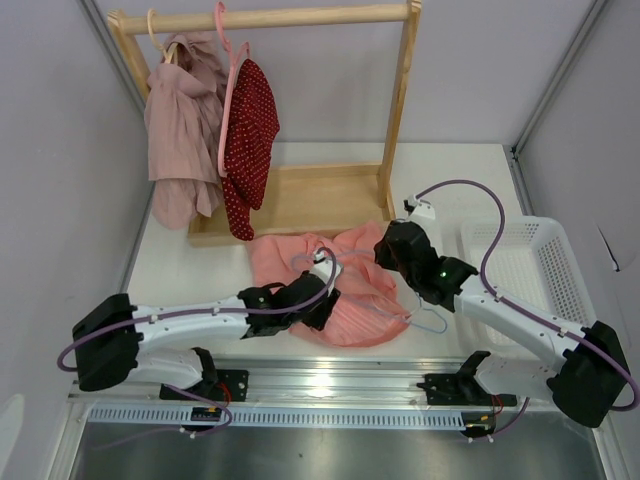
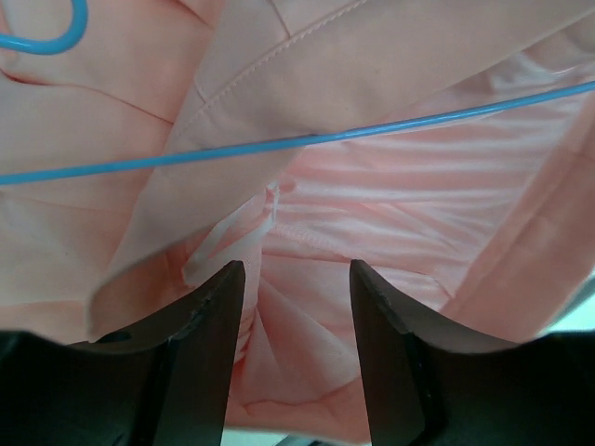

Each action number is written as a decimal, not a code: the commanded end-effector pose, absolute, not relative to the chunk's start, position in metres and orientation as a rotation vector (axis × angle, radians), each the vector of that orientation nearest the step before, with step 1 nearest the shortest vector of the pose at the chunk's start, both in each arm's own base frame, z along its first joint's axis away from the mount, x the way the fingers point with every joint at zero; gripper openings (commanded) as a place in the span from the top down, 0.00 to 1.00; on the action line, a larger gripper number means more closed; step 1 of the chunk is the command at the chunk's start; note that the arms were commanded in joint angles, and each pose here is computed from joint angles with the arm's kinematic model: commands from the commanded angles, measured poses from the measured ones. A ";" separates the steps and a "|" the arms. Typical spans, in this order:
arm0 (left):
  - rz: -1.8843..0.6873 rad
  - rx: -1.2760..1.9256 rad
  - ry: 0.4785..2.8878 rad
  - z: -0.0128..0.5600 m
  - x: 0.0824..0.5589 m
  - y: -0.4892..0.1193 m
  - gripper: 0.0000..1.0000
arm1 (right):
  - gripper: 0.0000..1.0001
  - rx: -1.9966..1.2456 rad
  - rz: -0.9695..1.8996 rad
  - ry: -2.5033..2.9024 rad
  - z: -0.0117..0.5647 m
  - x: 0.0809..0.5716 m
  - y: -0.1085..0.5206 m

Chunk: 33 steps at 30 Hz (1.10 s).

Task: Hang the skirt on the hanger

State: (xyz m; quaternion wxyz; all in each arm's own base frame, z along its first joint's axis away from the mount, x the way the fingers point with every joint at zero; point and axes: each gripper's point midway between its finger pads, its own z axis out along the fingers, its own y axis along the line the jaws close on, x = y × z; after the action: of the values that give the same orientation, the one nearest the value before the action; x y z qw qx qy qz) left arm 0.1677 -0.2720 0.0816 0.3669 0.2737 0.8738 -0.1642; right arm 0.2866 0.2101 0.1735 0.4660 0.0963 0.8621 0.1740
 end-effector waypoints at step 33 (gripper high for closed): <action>-0.308 0.624 2.289 0.035 0.204 -0.293 0.58 | 1.00 0.301 0.441 2.062 0.192 0.302 0.199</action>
State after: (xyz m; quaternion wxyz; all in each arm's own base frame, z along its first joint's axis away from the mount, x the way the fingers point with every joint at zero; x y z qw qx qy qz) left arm 0.2002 -0.2900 0.0363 0.3587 0.2581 0.8910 -0.1039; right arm 0.2944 0.1988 0.1727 0.4651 0.1124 0.8618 0.1684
